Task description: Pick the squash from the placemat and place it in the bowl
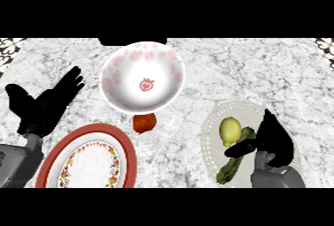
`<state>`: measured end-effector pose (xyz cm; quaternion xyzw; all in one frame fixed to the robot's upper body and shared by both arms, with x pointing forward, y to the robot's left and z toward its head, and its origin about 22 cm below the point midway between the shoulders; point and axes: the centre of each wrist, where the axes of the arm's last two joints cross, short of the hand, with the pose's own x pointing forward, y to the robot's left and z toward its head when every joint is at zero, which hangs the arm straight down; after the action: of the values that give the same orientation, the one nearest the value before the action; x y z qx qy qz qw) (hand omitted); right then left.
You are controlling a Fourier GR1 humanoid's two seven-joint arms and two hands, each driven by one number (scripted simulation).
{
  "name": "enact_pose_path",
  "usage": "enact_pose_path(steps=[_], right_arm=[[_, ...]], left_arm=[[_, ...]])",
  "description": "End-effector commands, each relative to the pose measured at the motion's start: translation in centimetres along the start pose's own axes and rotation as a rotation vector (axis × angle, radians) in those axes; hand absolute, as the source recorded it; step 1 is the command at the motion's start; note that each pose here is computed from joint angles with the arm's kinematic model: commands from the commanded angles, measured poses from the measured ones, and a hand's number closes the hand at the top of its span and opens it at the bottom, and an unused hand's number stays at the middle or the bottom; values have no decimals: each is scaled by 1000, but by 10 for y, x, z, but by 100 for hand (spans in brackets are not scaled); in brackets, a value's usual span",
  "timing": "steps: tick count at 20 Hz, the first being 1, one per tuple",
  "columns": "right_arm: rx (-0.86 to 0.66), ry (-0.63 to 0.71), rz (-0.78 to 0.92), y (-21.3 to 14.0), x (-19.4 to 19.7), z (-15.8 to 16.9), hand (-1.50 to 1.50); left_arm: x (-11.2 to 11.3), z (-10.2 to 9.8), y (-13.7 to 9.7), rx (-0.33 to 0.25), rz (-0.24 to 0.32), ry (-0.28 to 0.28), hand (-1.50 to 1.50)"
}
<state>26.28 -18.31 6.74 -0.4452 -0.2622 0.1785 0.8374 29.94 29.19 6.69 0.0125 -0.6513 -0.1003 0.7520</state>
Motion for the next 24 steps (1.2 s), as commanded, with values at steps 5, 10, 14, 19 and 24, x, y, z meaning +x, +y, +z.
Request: enact_pose_path(steps=[5, 10, 14, 19, 24], right_arm=[[29, 240, 42, 17, 4, 0, -150], [37, 258, 21, 11, -12, -16, -150], [53, 250, 23, 18, -10, -15, -150], [68, 260, 8, 34, -22, -36, -150], [-18, 189, 41, 47, -16, -21, 150]], left_arm=[[-10, -1, -4, 7, -4, -4, 0], [-2, 8, 12, 0, 5, -2, 0], [-13, 14, -12, 17, 3, -7, 0], [2, -1, 17, 10, 11, -5, 0], [-1, 4, -7, 10, 6, -7, 0]])
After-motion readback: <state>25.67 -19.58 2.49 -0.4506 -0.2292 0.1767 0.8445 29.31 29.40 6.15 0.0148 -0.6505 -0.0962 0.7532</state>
